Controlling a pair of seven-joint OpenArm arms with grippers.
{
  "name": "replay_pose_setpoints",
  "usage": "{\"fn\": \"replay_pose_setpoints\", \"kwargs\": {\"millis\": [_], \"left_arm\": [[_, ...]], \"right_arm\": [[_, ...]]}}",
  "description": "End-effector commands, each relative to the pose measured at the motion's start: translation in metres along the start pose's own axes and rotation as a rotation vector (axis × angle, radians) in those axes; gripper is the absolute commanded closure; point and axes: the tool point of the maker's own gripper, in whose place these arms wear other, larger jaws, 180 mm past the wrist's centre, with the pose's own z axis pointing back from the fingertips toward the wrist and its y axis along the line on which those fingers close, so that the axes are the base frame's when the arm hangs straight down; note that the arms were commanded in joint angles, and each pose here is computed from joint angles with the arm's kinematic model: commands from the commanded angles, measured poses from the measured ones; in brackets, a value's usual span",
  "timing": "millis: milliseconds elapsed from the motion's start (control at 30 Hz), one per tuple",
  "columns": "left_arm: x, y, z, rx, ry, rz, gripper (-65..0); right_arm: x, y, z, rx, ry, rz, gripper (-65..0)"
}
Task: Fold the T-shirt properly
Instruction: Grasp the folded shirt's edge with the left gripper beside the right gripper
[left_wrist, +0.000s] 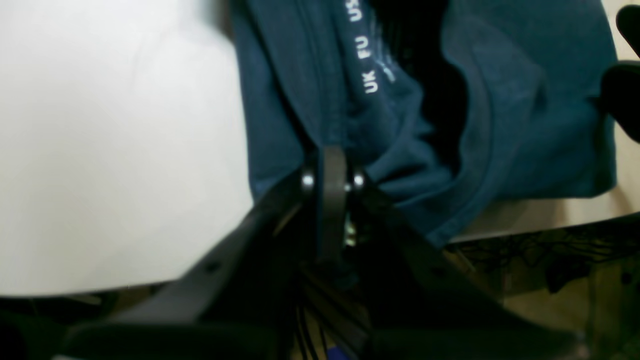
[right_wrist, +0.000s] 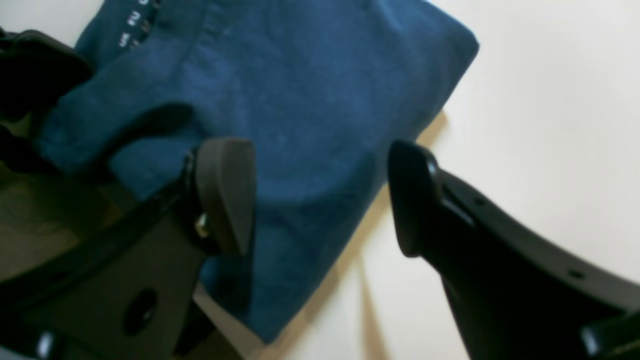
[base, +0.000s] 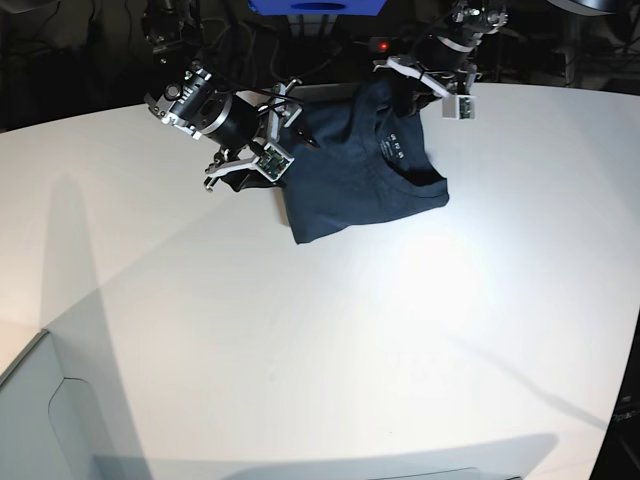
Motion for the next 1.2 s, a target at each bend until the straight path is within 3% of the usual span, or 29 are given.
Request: {"fn": "replay_pose_setpoints", "kwargs": {"millis": [0,433,767,900,1000,1167], "left_arm": [[0.006,-0.005,0.007,-0.016,-0.023,-0.005,0.0],[0.029,0.022,0.024,0.067,-0.081,-0.032,0.0],[0.014,0.029,0.016,0.075,-0.038,-0.013,0.0],[-0.003,0.031,0.015,0.08,0.065,-0.008,-13.5],[0.005,0.027,0.018,0.074,0.054,-0.02,-23.4],[0.03,0.024,0.032,0.087,-0.015,-0.045,-25.2]], "right_arm": [[0.012,-0.003,0.002,-0.011,-0.049,-0.004,-39.4],[0.014,-0.004,0.002,-0.013,-0.053,-0.001,-39.4],[0.014,-0.004,0.002,-0.014,-0.052,0.0,-39.4],[0.014,-0.004,0.002,-0.014,-0.052,0.0,-39.5],[0.015,-0.004,0.002,-0.013,-0.056,-0.001,-39.5],[0.015,-0.004,0.002,-0.013,-0.056,-0.001,-39.5]]}}
